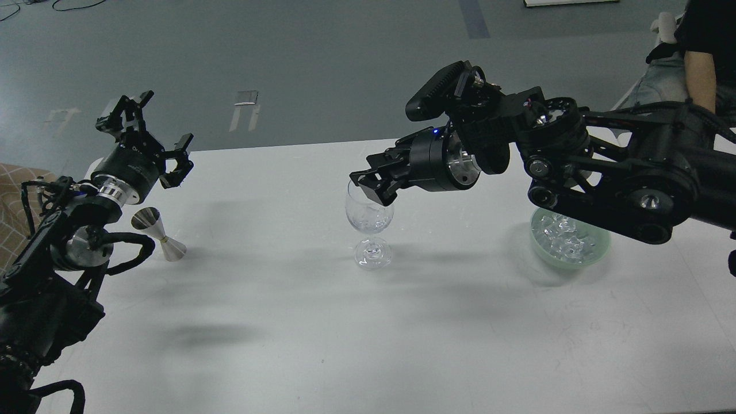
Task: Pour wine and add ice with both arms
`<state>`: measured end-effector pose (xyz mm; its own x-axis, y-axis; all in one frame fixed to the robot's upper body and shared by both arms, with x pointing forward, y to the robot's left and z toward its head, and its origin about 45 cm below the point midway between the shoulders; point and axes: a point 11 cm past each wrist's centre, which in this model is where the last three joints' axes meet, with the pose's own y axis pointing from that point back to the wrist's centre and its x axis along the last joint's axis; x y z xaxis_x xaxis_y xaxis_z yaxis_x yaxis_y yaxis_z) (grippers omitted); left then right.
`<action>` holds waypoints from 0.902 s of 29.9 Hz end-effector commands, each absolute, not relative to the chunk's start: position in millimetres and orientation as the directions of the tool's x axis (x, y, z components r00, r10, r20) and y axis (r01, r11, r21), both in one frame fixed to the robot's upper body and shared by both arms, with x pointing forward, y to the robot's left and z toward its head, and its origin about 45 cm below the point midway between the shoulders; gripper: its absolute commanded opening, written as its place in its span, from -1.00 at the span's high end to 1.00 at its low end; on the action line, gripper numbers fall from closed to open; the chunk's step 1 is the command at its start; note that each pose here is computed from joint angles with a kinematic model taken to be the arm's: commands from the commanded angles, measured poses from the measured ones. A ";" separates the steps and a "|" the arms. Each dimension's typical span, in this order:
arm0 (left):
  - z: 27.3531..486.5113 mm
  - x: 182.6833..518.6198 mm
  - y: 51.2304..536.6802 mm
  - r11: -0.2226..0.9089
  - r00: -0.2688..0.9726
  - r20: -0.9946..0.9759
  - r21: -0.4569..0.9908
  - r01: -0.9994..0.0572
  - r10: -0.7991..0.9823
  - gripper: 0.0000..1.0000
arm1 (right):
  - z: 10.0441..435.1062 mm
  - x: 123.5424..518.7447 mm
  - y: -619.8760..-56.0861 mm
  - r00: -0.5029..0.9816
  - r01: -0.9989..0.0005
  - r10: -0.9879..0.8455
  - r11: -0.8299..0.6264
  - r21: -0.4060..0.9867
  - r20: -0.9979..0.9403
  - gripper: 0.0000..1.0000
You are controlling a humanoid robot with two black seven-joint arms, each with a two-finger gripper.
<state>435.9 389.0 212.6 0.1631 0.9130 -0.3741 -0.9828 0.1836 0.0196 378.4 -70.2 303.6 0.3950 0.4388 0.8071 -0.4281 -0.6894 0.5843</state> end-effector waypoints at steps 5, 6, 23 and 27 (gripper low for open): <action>213.7 436.2 389.2 0.185 0.165 -0.373 0.017 -0.983 0.913 -0.98 | 362.7 404.6 -83.1 0.348 -0.529 0.316 -0.712 0.463 0.883 -0.33; 213.7 436.2 389.2 0.185 0.165 -0.373 0.017 -0.983 0.913 -0.98 | 378.6 413.9 -92.6 0.335 -0.566 0.279 -0.704 0.429 0.900 -0.66; 220.9 440.6 387.5 0.188 0.174 -0.370 0.003 -0.982 0.913 -0.98 | 480.3 509.1 -253.4 0.307 -0.881 -0.444 -0.468 0.075 0.841 -1.00; 227.1 444.2 386.1 0.190 0.180 -0.371 -0.010 -0.982 0.911 -0.98 | 472.4 517.7 -275.9 0.352 -0.890 -0.611 -0.452 0.053 0.709 -1.00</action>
<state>441.3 387.0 221.9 0.1750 0.9123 -0.3702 -0.9821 0.1885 0.0002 511.6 -260.0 478.3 0.3239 -0.4969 0.8051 -0.8826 -0.4652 0.0680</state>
